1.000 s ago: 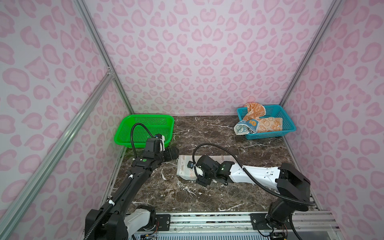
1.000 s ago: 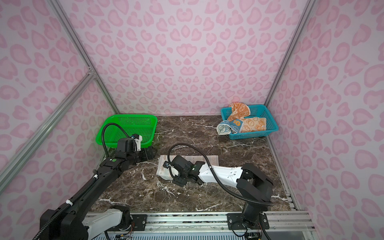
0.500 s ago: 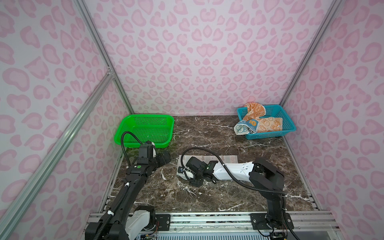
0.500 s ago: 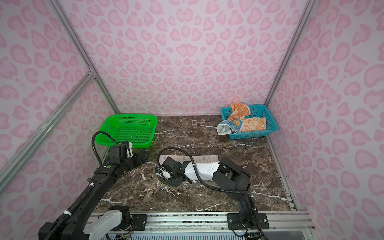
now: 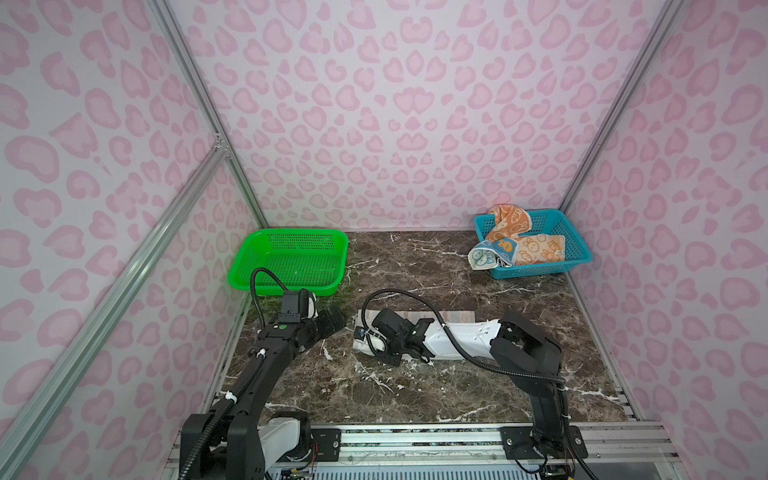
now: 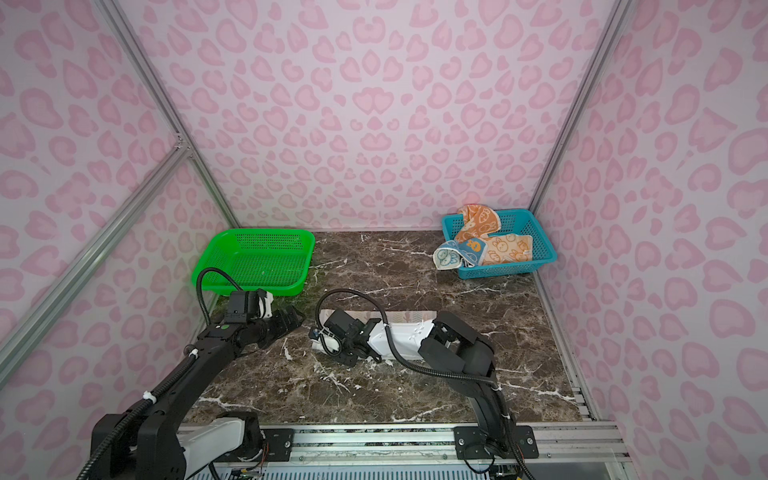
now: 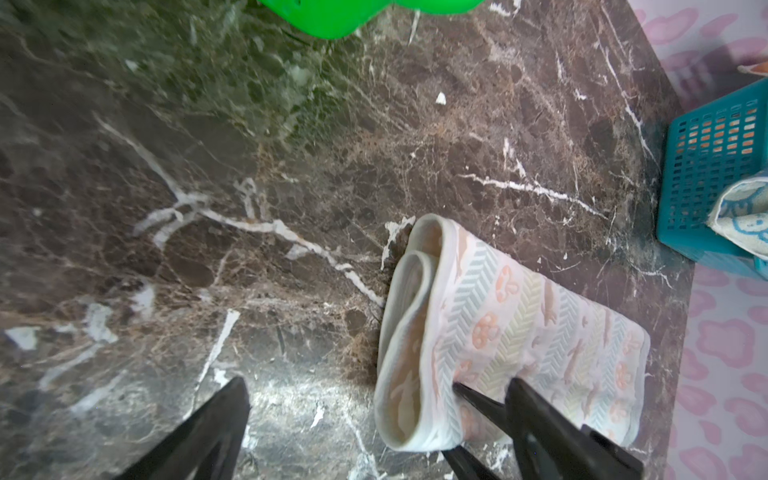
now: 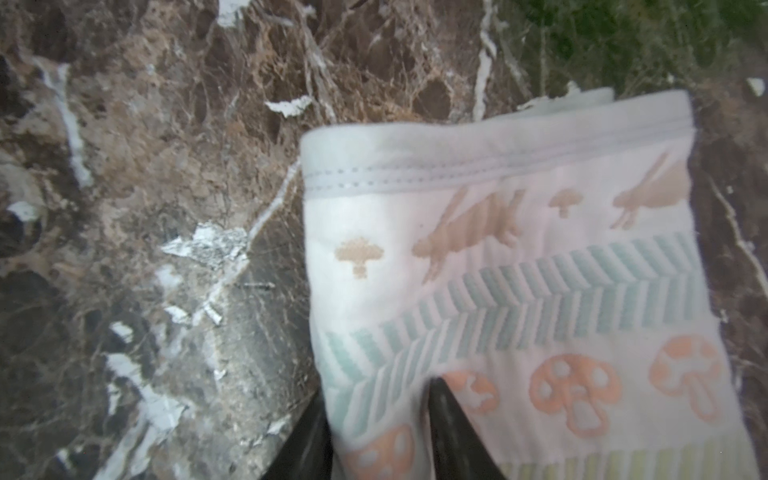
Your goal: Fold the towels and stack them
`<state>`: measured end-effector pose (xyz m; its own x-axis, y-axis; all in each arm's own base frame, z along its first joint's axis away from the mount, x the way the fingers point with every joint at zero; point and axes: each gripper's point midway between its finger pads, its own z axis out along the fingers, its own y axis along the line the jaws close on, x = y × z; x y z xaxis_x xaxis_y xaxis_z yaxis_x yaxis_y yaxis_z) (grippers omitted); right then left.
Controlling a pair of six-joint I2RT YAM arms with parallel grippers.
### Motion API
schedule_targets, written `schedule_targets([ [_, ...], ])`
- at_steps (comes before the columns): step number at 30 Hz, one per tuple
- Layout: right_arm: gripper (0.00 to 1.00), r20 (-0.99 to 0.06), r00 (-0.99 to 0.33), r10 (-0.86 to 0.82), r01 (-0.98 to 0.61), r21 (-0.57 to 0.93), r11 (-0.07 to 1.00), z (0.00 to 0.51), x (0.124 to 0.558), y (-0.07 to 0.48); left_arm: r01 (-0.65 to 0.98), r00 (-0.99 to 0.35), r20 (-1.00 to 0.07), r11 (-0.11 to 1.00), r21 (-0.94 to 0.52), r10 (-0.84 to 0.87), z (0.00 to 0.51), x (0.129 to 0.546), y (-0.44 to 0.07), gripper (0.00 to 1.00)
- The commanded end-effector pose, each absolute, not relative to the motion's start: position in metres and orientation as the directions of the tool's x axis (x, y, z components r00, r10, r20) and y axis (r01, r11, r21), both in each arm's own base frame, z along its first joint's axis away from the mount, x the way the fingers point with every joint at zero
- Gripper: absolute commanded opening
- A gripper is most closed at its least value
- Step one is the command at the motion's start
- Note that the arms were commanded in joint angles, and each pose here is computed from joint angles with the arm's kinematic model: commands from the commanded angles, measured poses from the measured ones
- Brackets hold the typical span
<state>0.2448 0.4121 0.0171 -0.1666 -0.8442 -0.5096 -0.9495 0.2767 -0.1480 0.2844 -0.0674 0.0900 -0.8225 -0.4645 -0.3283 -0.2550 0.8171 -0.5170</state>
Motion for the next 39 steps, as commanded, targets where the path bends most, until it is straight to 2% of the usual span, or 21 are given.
schedule_targets([
  [1, 0.18, -0.473, -0.222, -0.852, -0.944, -0.116, 0.310, 0.003, 0.238, 0.396, -0.240, -0.839, -0.283, 0.783, -0.574, -0.465, 0.087, 0.284, -0.080, 0.97],
  [3, 0.10, -0.513, -0.229, -0.827, -0.939, -0.108, 0.327, 0.009, 0.241, 0.400, -0.233, -0.852, -0.250, 0.761, -0.605, -0.460, 0.085, 0.284, -0.088, 0.97],
  [9, 0.00, -0.634, -0.231, -0.738, -0.925, -0.093, 0.370, 0.034, 0.247, 0.404, -0.249, -0.888, -0.127, 0.695, -0.674, -0.441, 0.071, 0.283, -0.114, 0.97],
  [19, 0.00, -0.724, -0.230, -0.650, -0.910, -0.077, 0.408, 0.054, 0.255, 0.400, -0.285, -0.906, -0.004, 0.619, -0.732, -0.422, 0.054, 0.282, -0.145, 0.97],
  [31, 0.00, -0.724, -0.198, -0.661, -0.915, -0.105, 0.389, 0.051, 0.255, 0.399, -0.291, -0.921, 0.048, 0.602, -0.744, -0.386, 0.039, 0.292, -0.167, 0.99],
  [34, 0.00, -0.727, -0.192, -0.659, -0.916, -0.108, 0.386, 0.051, 0.255, 0.398, -0.284, -0.926, 0.049, 0.605, -0.744, -0.374, 0.038, 0.293, -0.169, 0.95],
  [39, 0.00, -0.746, -0.166, -0.645, -0.919, -0.120, 0.375, 0.054, 0.253, 0.400, -0.294, -0.931, 0.073, 0.613, -0.734, -0.358, 0.026, 0.293, -0.173, 0.71],
])
